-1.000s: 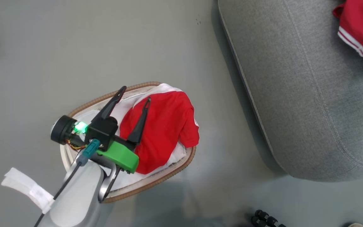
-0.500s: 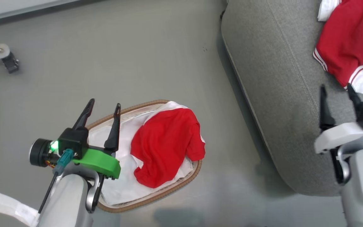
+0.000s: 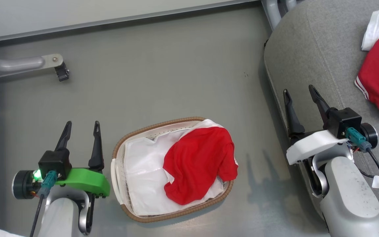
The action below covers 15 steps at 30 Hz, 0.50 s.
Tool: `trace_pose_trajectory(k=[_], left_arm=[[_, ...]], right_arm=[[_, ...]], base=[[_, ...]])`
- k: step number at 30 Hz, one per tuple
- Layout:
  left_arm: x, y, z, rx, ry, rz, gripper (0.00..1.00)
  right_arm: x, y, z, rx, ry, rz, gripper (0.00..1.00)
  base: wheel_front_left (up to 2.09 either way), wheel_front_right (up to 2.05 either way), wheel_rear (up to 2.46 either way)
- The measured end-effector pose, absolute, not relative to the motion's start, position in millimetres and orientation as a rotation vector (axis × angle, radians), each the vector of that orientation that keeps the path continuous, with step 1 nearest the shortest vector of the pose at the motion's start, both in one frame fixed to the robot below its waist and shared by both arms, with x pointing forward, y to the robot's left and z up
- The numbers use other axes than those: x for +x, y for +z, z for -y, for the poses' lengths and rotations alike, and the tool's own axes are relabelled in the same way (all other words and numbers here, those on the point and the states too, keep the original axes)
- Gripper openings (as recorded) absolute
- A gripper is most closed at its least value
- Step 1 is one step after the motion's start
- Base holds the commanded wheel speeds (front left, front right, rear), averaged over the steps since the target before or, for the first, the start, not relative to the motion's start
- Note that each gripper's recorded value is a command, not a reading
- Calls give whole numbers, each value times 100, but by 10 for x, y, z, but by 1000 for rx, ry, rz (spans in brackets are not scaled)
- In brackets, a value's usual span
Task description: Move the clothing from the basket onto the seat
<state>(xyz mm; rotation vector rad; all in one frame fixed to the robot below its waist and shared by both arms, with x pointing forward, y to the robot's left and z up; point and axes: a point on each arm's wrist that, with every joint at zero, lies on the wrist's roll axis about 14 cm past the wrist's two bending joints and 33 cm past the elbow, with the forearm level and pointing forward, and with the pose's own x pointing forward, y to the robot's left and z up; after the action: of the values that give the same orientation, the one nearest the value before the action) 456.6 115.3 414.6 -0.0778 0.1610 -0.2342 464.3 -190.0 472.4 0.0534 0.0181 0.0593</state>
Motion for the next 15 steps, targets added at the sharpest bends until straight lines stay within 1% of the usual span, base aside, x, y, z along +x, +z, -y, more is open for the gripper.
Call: trace_pose_trajectory(k=[8, 15], left_arm=[[4324, 4245, -1573, -64, -108, -153, 100], [4046, 4286, -1662, -57, -79, -155, 100]], right_arm=[[4494, 4737, 1655, 78, 112, -23, 100], [4244, 4677, 1590, 93, 123, -48, 100]], base=[[0, 0, 0], [0, 0, 0]])
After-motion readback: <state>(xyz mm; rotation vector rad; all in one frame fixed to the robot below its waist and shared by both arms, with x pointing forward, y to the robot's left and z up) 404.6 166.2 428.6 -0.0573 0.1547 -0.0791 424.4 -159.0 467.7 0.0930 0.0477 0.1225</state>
